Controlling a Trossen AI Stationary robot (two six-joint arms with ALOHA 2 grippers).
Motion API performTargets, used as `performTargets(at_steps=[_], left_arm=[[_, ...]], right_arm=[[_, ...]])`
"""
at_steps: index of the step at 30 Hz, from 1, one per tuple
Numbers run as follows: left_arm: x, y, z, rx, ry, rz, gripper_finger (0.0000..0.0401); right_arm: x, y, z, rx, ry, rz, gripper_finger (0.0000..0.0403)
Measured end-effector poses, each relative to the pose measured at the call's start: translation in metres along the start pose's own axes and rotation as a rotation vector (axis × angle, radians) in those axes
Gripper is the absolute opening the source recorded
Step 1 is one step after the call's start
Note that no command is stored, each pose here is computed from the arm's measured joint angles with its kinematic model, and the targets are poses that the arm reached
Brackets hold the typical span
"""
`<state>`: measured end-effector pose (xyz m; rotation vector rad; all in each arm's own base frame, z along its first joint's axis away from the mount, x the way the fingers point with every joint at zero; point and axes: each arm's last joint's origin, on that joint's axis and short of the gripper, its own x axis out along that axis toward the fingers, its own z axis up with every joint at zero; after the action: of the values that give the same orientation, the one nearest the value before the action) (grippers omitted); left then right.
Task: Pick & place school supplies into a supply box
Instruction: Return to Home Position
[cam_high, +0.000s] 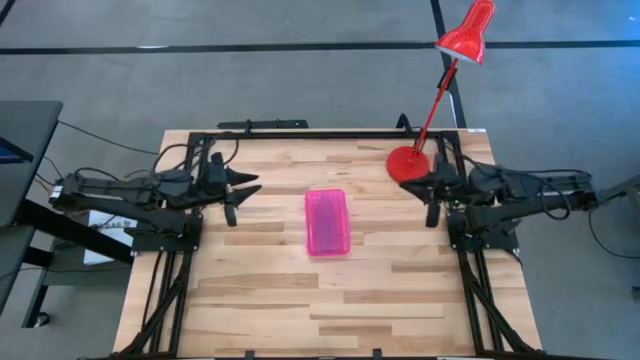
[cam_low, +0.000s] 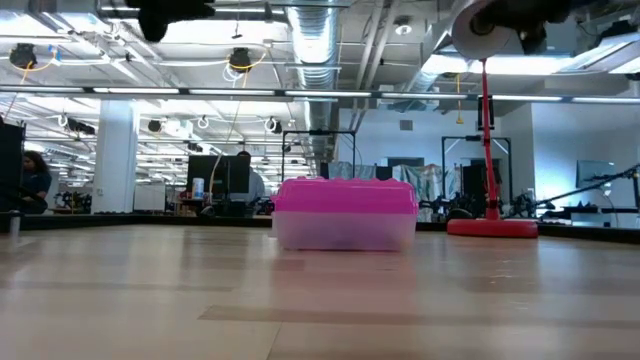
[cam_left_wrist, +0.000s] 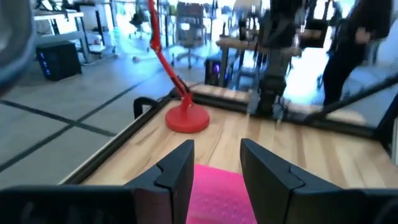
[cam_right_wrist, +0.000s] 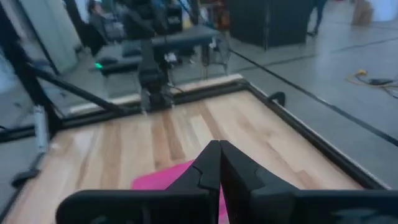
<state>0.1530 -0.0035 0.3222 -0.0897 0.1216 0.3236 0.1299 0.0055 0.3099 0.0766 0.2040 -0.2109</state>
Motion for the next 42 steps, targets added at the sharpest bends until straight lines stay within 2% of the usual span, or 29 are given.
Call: performTargets(at_steps=[7,16,22,25,34,42], left_arm=[[-0.020,0.016,-0.053,-0.175,-0.182,-0.048,0.0125],[-0.035,0.030,-0.111,-0.361,-0.252,-0.055,0.0125],[-0.039,0.035,-0.131,-0.415,-0.303,-0.065,0.0125],[-0.037,0.035,-0.138,-0.434,-0.314,-0.069,0.0125],[-0.033,0.034,-0.150,-0.479,-0.215,-0.081,0.0125],[-0.032,0.034,-0.152,-0.516,-0.204,-0.070,0.0125]], right_arm=[[-0.014,-0.009,-0.041,0.095,-0.060,0.031,0.0000],[-0.024,-0.019,-0.088,0.215,-0.134,0.032,0.0000],[-0.021,-0.023,-0.115,0.280,-0.160,0.030,0.0000],[-0.018,-0.022,-0.117,0.303,-0.161,0.032,0.0000],[-0.007,-0.022,-0.140,0.339,-0.111,0.023,0.0000],[-0.007,-0.022,-0.141,0.340,-0.118,0.021,0.0000]])
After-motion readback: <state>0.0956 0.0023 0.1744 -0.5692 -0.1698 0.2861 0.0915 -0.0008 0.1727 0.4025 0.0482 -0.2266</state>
